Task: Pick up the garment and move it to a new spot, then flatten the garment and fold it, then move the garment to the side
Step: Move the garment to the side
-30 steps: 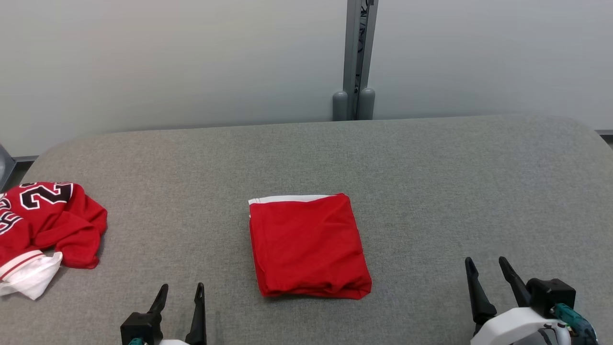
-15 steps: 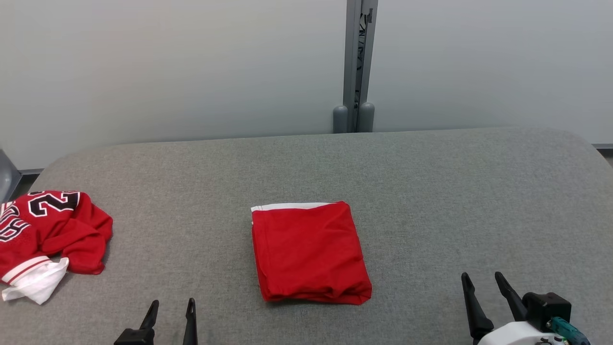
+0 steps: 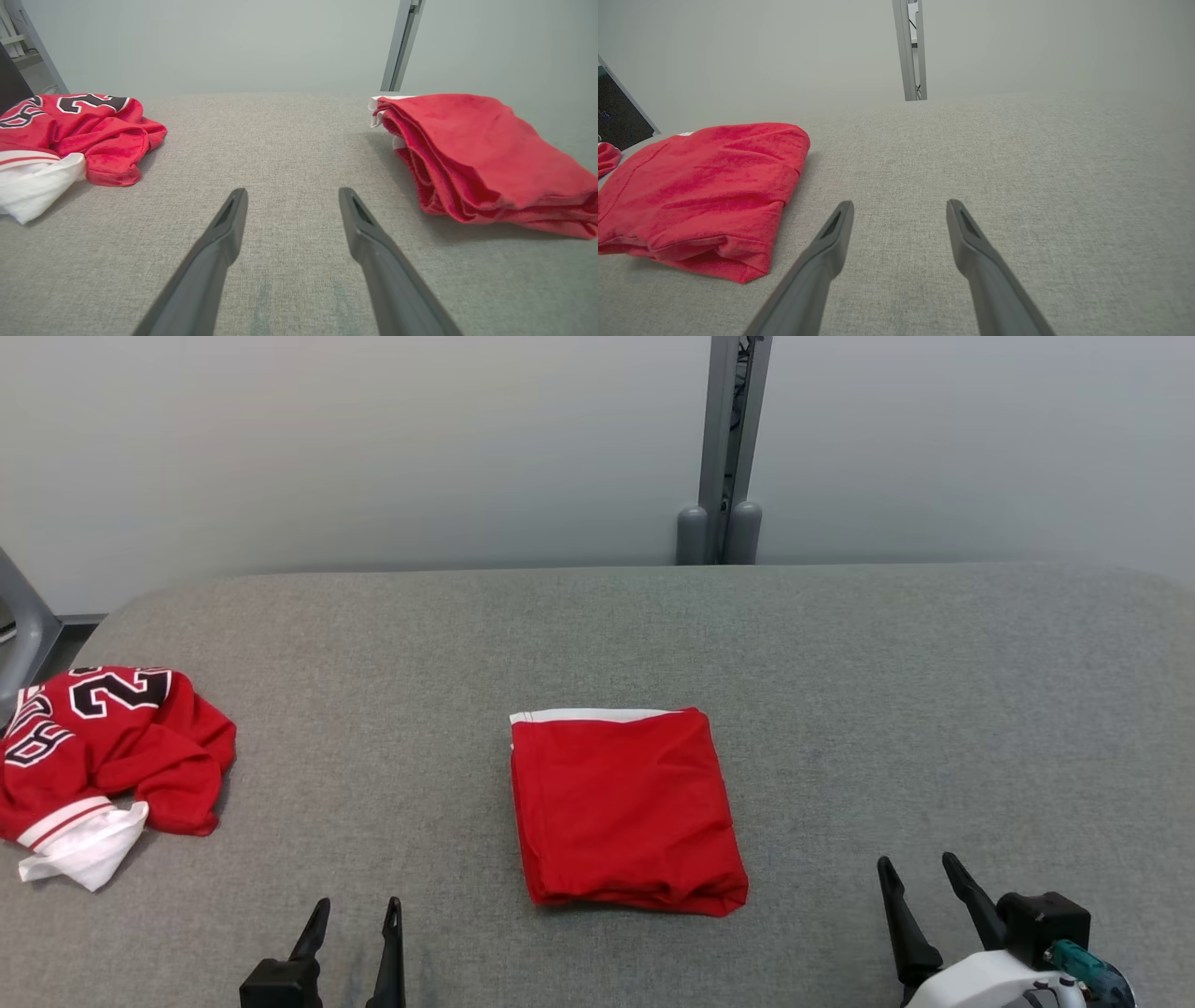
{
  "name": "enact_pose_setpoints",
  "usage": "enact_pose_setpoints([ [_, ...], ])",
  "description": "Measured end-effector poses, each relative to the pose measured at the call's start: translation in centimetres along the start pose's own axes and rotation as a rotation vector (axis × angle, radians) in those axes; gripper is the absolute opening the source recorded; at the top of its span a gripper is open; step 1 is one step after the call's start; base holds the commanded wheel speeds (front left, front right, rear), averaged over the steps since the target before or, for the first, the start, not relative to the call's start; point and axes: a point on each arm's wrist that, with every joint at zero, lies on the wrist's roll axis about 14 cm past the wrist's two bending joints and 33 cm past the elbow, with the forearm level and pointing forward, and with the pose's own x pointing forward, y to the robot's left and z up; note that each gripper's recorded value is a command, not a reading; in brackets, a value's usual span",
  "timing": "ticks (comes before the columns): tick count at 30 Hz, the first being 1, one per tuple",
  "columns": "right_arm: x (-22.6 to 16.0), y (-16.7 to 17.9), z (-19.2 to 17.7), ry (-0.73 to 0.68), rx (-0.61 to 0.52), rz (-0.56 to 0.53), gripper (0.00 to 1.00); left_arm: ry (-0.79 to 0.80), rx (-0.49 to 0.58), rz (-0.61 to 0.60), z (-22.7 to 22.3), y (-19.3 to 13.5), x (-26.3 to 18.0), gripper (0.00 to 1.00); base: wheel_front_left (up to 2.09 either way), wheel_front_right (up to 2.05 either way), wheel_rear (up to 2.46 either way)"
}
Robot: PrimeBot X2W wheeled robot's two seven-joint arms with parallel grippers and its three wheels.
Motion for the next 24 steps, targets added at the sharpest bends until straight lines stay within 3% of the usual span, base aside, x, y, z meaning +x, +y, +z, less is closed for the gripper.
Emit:
enact_pose_setpoints([
  [9, 5.3, 2.9, -0.2, 0.027, 0.068, 0.092, 1.0, 0.027, -0.003, -0.013, -0.3, -0.4, 2.2, 1.0, 0.0, 0.0, 0.0],
  [16, 9.4, 7.7, -1.4, 0.085, 0.119, 0.229, 1.0, 0.047, 0.005, 0.016, -0.7, 0.7, 3.0, 1.0, 0.0, 0.0, 0.0],
  [24, 10.0, 9.9, -4.9, 0.202, 0.15, 0.28, 1.0, 0.065, 0.008, 0.051, -1.3, 1.8, 2.6, 1.0, 0.0, 0.0, 0.0],
])
